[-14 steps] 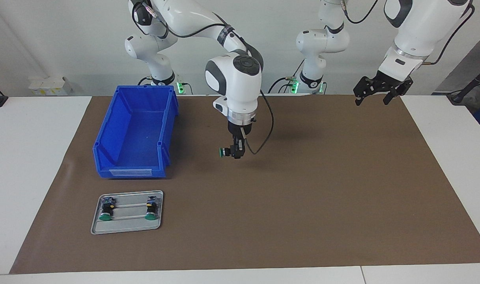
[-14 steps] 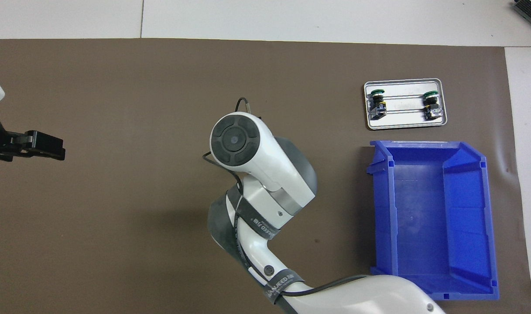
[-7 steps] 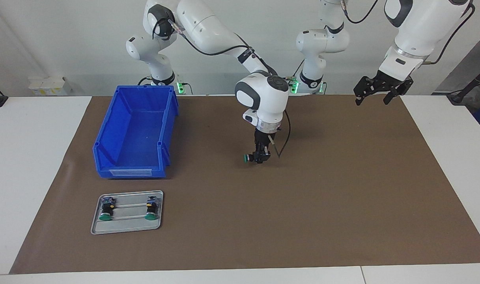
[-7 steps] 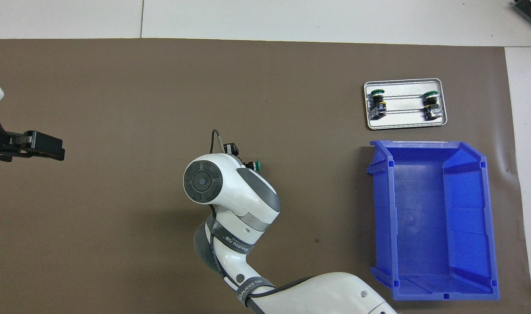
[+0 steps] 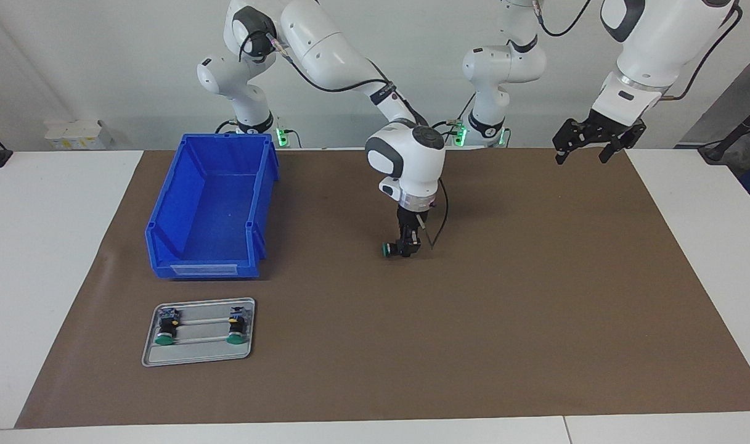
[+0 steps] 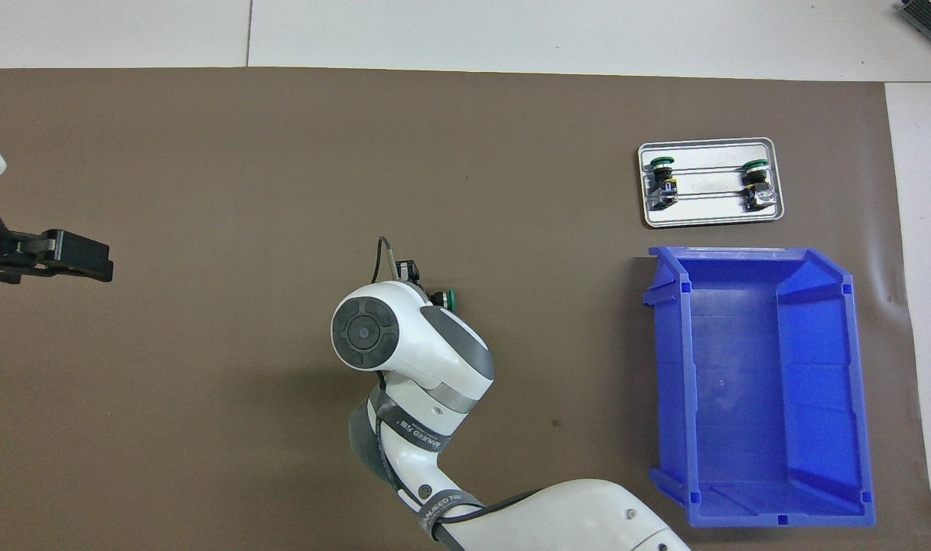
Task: Place and press button with both arms
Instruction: 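Carry the green button to the table center and release it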
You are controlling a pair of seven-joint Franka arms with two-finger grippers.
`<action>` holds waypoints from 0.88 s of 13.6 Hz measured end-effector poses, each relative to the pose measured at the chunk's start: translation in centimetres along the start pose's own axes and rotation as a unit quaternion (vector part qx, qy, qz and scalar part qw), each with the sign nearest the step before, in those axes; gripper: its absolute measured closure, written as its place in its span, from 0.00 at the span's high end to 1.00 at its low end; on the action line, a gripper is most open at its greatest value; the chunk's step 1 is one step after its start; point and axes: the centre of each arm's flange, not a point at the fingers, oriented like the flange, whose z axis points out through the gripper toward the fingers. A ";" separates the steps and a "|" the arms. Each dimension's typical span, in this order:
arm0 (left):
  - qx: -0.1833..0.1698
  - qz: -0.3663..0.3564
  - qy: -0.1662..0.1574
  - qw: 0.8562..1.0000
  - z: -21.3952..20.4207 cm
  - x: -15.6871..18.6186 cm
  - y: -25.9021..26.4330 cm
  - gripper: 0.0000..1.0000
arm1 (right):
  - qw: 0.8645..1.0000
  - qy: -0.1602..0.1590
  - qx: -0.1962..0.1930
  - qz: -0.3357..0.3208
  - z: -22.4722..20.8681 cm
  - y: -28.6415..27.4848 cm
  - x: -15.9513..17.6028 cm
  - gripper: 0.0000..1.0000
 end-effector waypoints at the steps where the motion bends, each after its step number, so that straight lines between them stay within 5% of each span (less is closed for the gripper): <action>1: 0.000 0.000 0.000 1.000 0.0 0.0 0.0 1.00 | 1.000 -0.001 0.000 0.000 -0.1 0.2 -0.2 0.41; 8: 0.000 -0.007 0.000 1.000 0.0 0.0 -0.7 1.00 | 1.000 -0.005 0.004 -0.009 -0.9 1.2 -1.3 0.41; 12: 0.000 -0.007 0.000 1.000 0.0 0.0 -0.8 1.00 | 1.000 -0.006 0.004 -0.016 -1.1 1.7 -1.9 0.82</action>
